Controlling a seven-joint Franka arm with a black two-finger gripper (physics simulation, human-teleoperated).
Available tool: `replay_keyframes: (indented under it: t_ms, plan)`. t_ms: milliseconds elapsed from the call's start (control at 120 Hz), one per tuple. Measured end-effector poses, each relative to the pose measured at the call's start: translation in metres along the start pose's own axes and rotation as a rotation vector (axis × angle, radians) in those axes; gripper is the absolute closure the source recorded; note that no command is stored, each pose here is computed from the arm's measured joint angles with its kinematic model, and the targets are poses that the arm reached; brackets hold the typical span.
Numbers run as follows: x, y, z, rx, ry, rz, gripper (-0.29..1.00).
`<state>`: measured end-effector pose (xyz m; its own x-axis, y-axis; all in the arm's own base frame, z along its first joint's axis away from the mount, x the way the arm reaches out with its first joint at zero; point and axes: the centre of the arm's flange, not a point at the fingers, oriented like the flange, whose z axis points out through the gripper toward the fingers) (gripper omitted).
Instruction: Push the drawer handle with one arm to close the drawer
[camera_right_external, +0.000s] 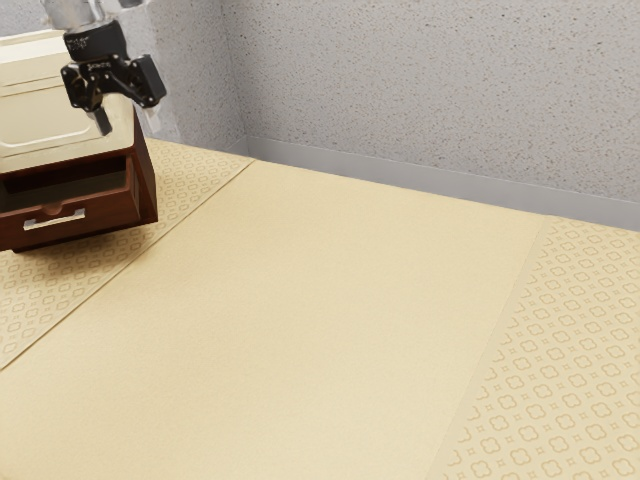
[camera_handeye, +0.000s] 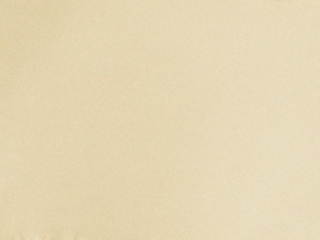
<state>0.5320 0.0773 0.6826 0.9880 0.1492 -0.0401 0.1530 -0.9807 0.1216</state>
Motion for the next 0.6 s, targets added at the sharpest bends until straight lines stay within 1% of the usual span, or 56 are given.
replay_keyframes:
  t_ms: [75, 133, 242, 367, 433, 525, 600]
  plan:
    - [0.001, -0.029, 0.018, 0.008, -0.018, -0.052, 0.00]
    - [-0.012, -0.048, 0.030, 0.005, -0.030, -0.088, 0.00]
    - [-0.075, -0.053, 0.061, 0.009, -0.049, -0.101, 0.01]
    - [-0.147, -0.096, 0.083, 0.065, -0.031, -0.261, 0.05]
    - [-0.172, -0.120, 0.092, 0.072, -0.026, -0.349, 0.13]
    - [-0.181, -0.143, 0.105, 0.070, -0.027, -0.415, 0.25]
    - [-0.162, -0.162, 0.130, 0.056, -0.051, -0.430, 0.32]
